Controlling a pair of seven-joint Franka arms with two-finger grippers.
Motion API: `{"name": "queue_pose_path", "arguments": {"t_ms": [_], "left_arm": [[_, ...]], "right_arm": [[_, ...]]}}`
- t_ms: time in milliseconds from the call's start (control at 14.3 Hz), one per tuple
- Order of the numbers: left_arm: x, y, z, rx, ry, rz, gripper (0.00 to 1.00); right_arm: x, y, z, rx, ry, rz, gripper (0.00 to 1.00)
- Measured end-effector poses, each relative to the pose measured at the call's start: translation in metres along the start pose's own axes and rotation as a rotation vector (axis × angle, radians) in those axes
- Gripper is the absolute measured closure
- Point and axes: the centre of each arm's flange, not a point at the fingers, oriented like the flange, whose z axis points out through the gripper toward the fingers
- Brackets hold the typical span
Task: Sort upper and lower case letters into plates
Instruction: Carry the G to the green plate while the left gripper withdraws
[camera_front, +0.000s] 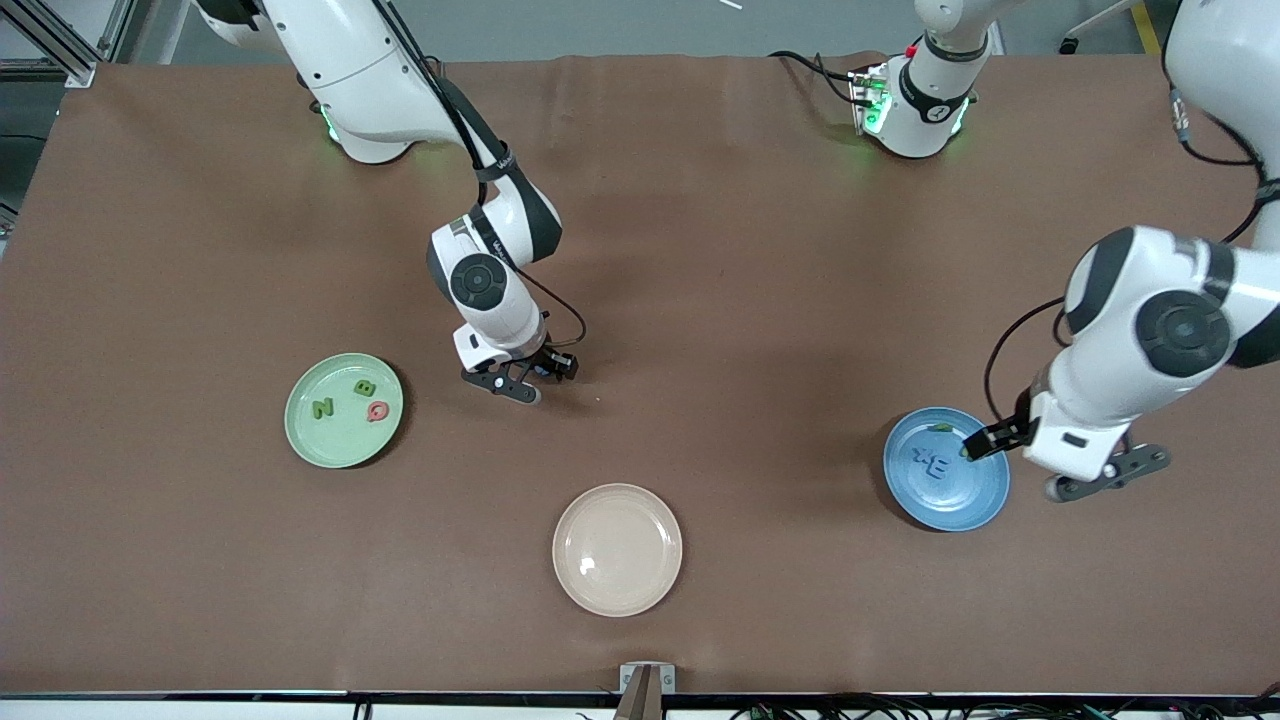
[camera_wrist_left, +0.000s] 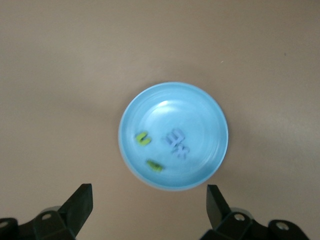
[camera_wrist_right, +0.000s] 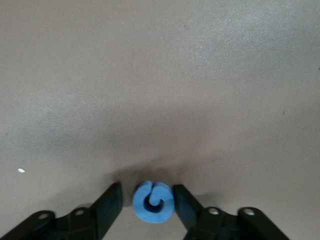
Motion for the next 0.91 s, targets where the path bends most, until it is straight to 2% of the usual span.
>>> {"name": "queue_pose_path", "arguments": {"t_ms": [70,280,490,700,910], "left_arm": [[0.000,-0.009,-0.024,0.007,-0.022,-0.015,0.00],[-0.012,-0.020,-0.091,0.045,-0.060,-0.020,0.00],[-0.032,-0.026,-0.134,0.093,-0.077,0.012,0.00],[-0.050,-0.026,-0.161,0.096,-0.076,0.033,0.00],[-0.057,-0.022,-0.165,0.070,-0.100,0.046,0.00]], "right_arm": [[-0.001,-0.001,-0.001,0.001,0.001,0.002,0.60],[-0.001,-0.001,-0.002,0.000,0.001,0.004,0.60],[0.006,0.002,-0.004,-0.005,0.006,0.014,0.60],[0.041,0.017,-0.019,-0.049,0.007,-0.012,0.65],[0.084,0.050,-0.048,-0.104,-0.011,-0.092,0.65]]}}
